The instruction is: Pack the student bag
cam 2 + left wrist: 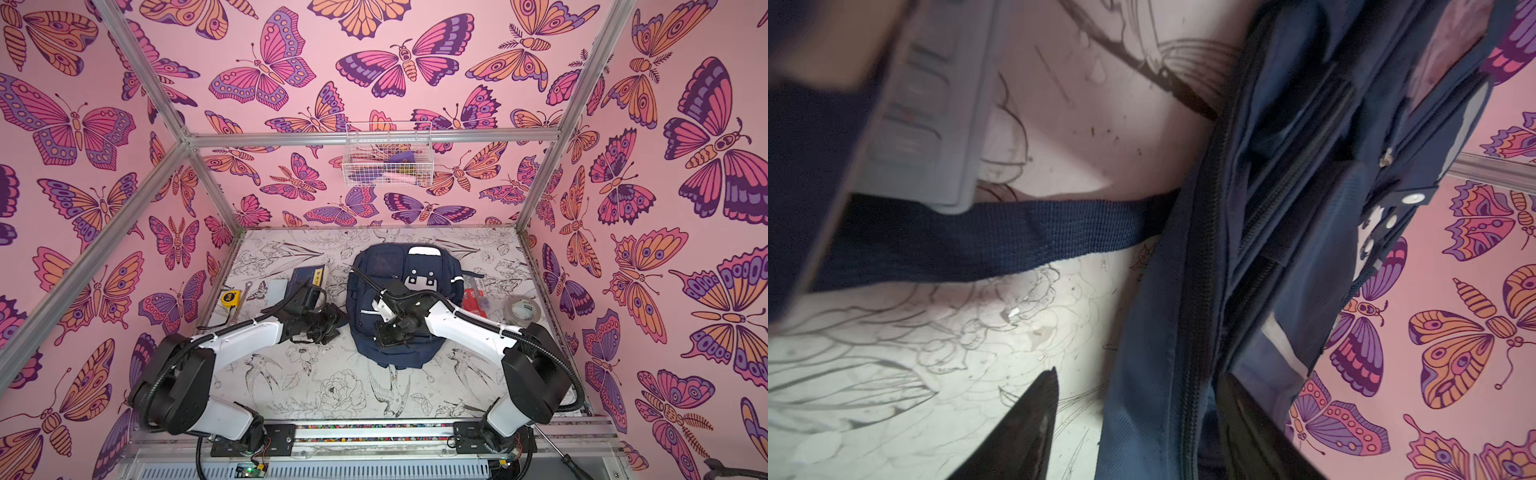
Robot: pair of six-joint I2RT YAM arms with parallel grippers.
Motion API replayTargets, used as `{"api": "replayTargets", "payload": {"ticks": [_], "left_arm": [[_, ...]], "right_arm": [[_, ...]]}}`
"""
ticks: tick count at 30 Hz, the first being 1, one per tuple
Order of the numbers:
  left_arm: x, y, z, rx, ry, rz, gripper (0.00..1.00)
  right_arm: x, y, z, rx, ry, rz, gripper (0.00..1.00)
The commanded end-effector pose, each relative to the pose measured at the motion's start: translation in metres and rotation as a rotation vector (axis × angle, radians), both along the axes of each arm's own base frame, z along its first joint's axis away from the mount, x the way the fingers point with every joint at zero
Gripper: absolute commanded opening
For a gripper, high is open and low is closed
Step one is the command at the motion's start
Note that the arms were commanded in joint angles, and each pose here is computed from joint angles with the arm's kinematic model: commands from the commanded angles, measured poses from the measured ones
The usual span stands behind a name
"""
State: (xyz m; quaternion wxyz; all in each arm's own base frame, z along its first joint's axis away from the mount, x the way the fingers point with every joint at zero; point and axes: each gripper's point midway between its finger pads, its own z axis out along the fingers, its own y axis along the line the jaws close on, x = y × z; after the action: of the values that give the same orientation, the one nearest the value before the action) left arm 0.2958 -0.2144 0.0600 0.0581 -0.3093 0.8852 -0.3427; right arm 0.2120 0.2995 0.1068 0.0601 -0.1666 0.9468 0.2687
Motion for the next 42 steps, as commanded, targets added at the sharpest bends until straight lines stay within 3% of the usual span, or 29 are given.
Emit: {"api": "replayTargets", "payload": {"ticks": [1, 5, 8, 10, 17, 25, 32, 42], "left_arm": [[0.011, -0.023, 0.008, -0.121, -0.028, -0.021, 0.56], [0.021, -0.039, 0.008, -0.206, -0.043, -0.034, 0.42], [0.023, -0.041, 0.012, -0.215, -0.065, -0.037, 0.22], [0.022, -0.039, 0.014, -0.217, -0.076, -0.033, 0.00], [0.013, -0.039, 0.024, -0.206, -0.119, -0.019, 0.00], [0.003, -0.030, 0.050, -0.218, -0.225, 0.032, 0.00], [-0.023, 0.003, 0.043, -0.173, -0.245, 0.111, 0.00], [-0.023, 0.007, 0.040, -0.177, -0.235, 0.147, 0.00]], "right_arm": [[0.001, 0.008, 0.019, 0.061, -0.029, 0.007, 0.00], [0.001, 0.007, 0.014, 0.051, -0.018, -0.009, 0.00], [0.002, 0.006, 0.011, 0.047, -0.014, -0.027, 0.00], [0.003, 0.009, 0.010, 0.049, -0.015, -0.031, 0.00], [0.009, 0.063, 0.008, 0.076, -0.024, 0.018, 0.00], [0.051, 0.119, 0.017, 0.120, -0.067, 0.028, 0.00], [0.058, 0.105, 0.020, 0.115, -0.091, -0.002, 0.00], [0.004, 0.082, 0.017, 0.103, -0.037, 0.029, 0.00]]}}
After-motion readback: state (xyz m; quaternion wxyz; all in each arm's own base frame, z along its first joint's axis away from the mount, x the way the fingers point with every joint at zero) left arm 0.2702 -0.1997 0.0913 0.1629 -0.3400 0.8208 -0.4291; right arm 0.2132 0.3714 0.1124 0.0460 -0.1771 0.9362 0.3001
